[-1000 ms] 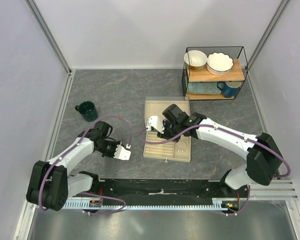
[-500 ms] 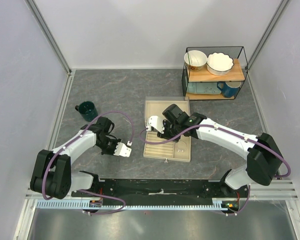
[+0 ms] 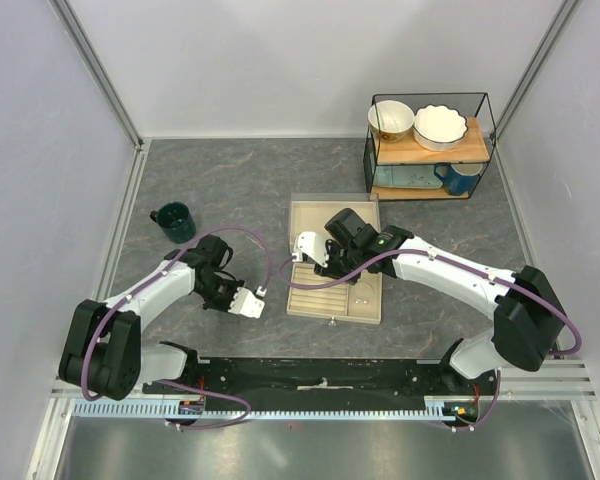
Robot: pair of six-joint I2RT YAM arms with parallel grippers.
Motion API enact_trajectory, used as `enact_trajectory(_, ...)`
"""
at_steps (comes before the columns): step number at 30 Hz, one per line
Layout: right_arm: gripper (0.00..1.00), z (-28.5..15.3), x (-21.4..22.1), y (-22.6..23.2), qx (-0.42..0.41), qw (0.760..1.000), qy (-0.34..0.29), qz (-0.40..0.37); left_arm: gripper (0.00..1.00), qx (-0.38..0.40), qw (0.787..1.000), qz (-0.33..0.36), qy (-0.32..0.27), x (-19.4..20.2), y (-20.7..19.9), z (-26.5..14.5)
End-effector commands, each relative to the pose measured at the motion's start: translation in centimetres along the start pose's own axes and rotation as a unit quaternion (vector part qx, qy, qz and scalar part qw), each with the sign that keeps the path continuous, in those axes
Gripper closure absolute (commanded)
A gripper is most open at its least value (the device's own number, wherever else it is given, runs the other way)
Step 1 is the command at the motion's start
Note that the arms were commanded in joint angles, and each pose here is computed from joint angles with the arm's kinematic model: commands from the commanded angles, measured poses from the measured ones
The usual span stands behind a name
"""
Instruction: Organize the mixed jewelry
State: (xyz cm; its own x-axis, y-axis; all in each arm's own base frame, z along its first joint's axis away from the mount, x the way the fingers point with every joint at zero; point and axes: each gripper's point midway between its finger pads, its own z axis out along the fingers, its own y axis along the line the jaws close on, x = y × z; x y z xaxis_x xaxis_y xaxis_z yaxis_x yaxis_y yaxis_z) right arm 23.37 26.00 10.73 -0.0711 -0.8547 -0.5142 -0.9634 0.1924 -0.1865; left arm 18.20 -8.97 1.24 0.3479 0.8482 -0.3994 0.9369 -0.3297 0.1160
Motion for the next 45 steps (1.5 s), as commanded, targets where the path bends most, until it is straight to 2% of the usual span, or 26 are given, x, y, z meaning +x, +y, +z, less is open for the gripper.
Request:
enact_trajectory(1,0.64,-0.4,-0.6,-0.3,0.011,1.000,-0.015,-0.006,0.69,0.071,0.997,-0.012,0.019,0.3,-3.9,0.9)
enact_trajectory(25,0.64,-0.7,-0.2,-0.2,0.015,1.000,-0.016,-0.008,0.72,0.138,0.988,-0.039,0.053,1.3,-5.8,1.7)
enact_trajectory(37,0.64,-0.8,-0.2,-0.2,0.017,1.000,-0.015,-0.009,0.73,0.147,0.986,-0.043,0.063,1.7,-5.7,1.8)
enact_trajectory(45,0.64,-1.0,-0.1,-0.2,0.019,1.000,-0.016,-0.009,0.81,0.119,0.990,-0.062,0.052,1.1,-4.5,1.9)
